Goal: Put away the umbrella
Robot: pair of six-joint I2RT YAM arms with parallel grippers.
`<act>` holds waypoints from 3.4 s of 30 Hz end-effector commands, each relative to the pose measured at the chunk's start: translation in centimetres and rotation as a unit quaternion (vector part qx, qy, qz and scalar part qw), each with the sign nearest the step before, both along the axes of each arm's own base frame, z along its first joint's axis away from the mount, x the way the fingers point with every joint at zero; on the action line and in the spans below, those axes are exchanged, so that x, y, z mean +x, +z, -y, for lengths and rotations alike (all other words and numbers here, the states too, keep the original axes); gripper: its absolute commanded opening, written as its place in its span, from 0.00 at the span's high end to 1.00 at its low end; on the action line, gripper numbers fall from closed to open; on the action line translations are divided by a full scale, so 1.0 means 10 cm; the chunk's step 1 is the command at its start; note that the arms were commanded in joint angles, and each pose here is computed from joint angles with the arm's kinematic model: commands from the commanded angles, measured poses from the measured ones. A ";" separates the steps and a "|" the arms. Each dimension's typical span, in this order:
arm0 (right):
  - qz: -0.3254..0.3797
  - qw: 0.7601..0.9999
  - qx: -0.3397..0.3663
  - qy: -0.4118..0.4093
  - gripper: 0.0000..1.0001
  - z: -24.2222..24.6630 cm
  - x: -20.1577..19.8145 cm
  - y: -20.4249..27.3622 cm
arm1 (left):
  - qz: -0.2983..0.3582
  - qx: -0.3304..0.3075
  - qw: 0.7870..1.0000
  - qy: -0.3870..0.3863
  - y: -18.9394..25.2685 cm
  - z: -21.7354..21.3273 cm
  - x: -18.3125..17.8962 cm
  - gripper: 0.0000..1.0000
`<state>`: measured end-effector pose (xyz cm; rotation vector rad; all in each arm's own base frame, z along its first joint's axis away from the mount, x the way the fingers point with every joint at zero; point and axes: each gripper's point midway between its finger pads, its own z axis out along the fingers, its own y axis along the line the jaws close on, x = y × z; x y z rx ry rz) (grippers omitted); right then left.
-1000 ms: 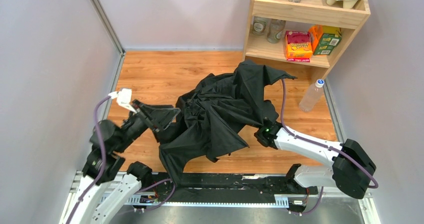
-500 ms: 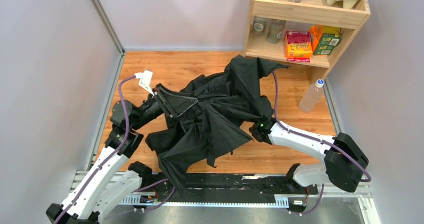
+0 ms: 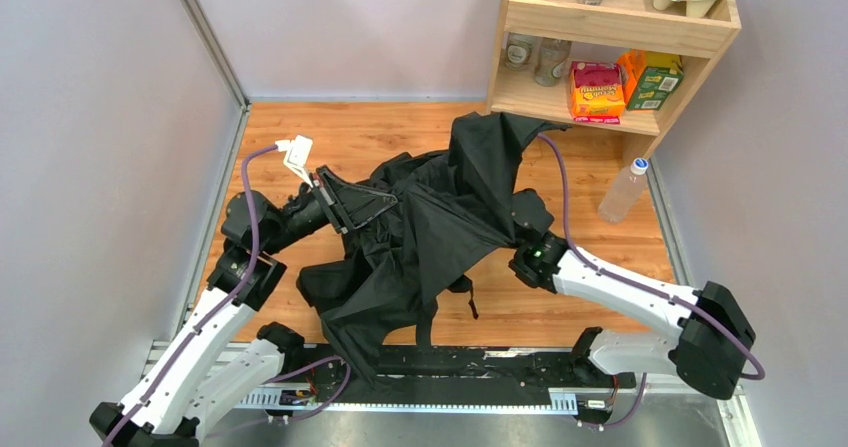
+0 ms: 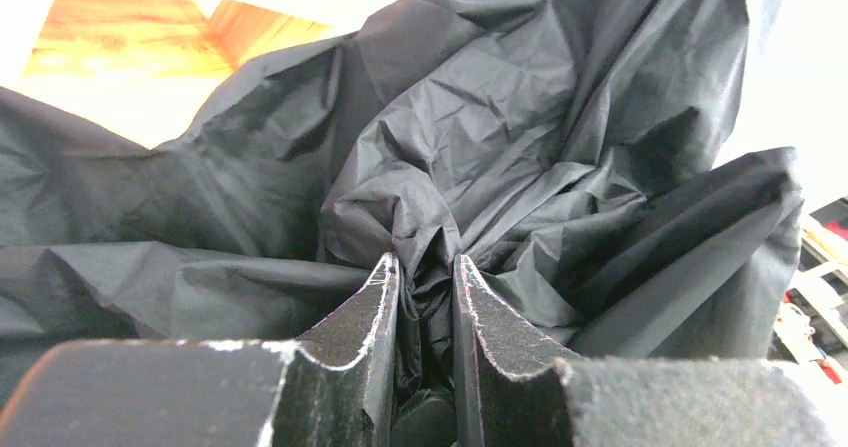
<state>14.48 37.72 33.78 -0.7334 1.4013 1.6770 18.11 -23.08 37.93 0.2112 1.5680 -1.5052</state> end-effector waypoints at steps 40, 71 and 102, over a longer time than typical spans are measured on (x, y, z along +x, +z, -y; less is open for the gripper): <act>0.065 0.994 0.064 0.067 1.00 -0.05 -0.26 0.21 | 0.073 0.004 0.997 0.035 0.25 -0.25 -0.30 0.28; -0.113 0.938 -0.219 -0.242 0.07 1.12 0.08 -1.48 | 0.146 0.112 0.974 0.135 0.34 -0.52 -0.10 1.00; -0.021 0.978 -0.168 -0.118 1.00 0.50 -0.76 -0.36 | 0.210 0.078 0.926 0.303 0.37 -1.01 0.12 1.00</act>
